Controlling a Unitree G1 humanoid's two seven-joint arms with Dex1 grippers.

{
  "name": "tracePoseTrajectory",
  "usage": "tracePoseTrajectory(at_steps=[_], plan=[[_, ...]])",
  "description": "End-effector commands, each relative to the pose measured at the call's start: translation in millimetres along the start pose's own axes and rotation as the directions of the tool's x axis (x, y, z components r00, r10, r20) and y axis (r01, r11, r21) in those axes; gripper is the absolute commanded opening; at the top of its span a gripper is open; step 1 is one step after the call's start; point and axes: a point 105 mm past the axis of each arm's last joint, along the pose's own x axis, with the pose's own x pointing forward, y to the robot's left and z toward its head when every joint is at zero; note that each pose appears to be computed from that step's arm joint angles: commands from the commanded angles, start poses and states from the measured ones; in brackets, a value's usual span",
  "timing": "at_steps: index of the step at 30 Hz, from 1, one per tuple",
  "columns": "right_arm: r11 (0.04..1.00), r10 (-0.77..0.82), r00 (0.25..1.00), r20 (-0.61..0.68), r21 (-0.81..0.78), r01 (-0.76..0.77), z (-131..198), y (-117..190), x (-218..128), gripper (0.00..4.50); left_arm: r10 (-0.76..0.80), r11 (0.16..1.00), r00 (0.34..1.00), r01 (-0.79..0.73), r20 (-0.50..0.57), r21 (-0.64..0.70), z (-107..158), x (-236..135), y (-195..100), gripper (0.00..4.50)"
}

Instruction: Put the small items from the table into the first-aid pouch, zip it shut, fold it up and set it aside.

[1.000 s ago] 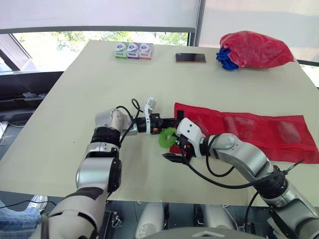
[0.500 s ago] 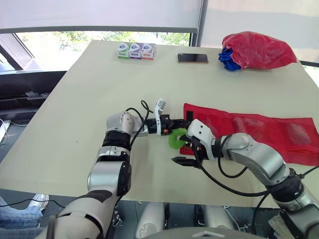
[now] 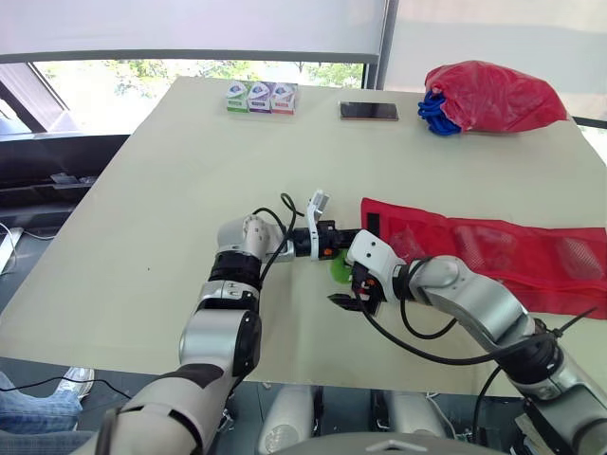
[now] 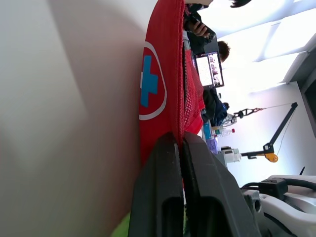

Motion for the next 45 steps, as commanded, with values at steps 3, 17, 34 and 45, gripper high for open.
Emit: tracePoseTrajectory(at_steps=[3, 17, 34, 45], plan=[[0.999, 0.039, 0.993, -0.112, -0.016, -0.041, -25, 9, -3, 1.16, -0.014, 0.999, 0.998, 0.011, -0.059, -0.046, -15, 13, 2, 0.0], [0.99, 0.027, 0.979, 0.204, 0.132, -0.054, 8, 0, -37, 0.03, 0.025, 1.0, 0.999, -0.025, -0.03, -0.003, -5, 0, 10, 0.0], [0.799, -0.456, 0.723, 0.52, 0.597, 0.075, -16, -22, -97, 0.03, 0.112, 0.967, 0.986, -0.08, -0.122, 0.24, -14, -51, 27, 0.0], [0.734, -0.537, 0.71, 0.455, 0.667, 0.128, -42, -18, -116, 0.03, 0.201, 0.934, 0.977, -0.167, -0.077, 0.317, -1, -78, 42, 0.0]])
